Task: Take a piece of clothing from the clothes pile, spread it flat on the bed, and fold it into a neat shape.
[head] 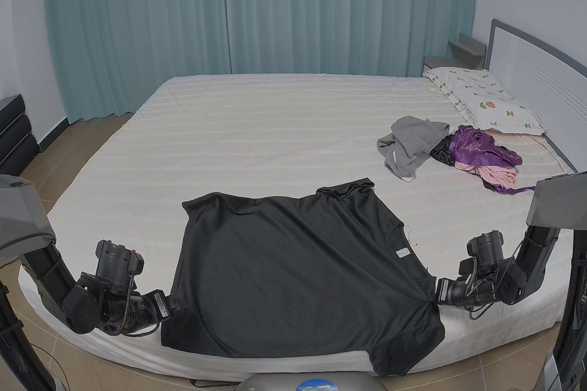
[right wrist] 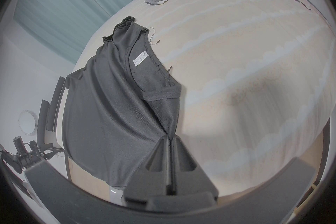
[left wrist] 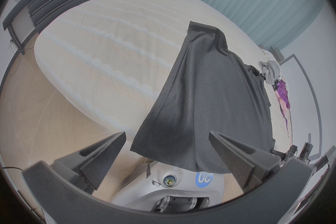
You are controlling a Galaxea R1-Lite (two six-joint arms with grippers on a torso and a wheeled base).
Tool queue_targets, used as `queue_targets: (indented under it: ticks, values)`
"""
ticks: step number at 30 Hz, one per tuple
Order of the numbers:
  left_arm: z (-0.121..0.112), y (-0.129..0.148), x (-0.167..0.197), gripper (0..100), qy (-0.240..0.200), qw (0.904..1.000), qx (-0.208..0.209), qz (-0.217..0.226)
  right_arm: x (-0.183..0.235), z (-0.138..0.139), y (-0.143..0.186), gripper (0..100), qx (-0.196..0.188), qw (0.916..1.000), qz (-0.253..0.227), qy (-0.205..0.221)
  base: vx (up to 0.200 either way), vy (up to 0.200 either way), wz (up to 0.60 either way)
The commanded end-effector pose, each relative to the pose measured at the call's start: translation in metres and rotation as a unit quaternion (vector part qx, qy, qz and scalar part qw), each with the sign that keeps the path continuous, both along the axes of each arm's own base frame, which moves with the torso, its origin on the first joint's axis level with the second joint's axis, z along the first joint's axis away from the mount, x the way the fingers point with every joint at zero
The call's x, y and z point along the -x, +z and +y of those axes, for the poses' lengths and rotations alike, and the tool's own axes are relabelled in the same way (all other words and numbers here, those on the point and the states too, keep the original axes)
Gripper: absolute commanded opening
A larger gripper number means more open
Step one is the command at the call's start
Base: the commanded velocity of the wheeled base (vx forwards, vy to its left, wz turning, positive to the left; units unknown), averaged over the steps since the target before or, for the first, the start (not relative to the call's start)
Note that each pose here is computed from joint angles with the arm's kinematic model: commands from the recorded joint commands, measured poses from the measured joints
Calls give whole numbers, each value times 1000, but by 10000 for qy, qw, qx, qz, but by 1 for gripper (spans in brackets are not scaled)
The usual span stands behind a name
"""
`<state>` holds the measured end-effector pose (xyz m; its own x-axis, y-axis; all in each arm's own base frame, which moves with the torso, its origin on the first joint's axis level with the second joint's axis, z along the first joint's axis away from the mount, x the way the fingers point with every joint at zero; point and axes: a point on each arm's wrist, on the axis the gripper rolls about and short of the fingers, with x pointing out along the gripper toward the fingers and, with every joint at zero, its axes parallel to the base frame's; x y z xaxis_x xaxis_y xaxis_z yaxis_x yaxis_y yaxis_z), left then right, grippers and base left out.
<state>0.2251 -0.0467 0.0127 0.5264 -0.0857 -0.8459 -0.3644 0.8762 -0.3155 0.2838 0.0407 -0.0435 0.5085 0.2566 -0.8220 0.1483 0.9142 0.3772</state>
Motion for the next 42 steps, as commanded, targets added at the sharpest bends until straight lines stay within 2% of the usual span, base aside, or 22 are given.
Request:
queue_targets:
  ticks: [1,11,18,19,25,26,28,32,38,42]
  values:
    - [0,0,1,100,1,10000,-1,3,9,-3,11,0,-73,10000,-44,-36,0,0,0]
    - [0,0,1,100,-3,10000,-7,2,32,-15,20,0,-24,9998,78,-166,0,0,0]
    - [0,0,1,100,5,10000,-6,-6,32,-15,18,0,-29,9998,94,-177,0,0,0]
    - [0,0,0,100,-7,10000,1,-4,32,-14,17,100,-31,9998,111,-161,0,0,0]
    - [-1,2,-2,100,27,10000,30,-62,25,-12,28,100,-287,9994,-169,-88,0,0,0]
    - [-1,3,-3,100,31,9999,31,-101,21,-13,38,100,-415,9984,-373,-114,0,0,0]
    - [-1,4,-5,100,19,9998,60,-204,17,-12,46,100,-651,9963,-478,-306,0,0,0]
    - [-2,5,-7,100,52,9991,120,-404,17,-9,52,100,-948,9928,-446,-589,0,0,0]
    - [-2,6,-10,100,165,9982,237,-516,17,-10,52,100,-1148,9911,-403,-547,0,0,0]
    - [1,7,-16,100,470,9965,421,-548,14,-8,55,100,-1510,9851,-392,-725,0,0,0]
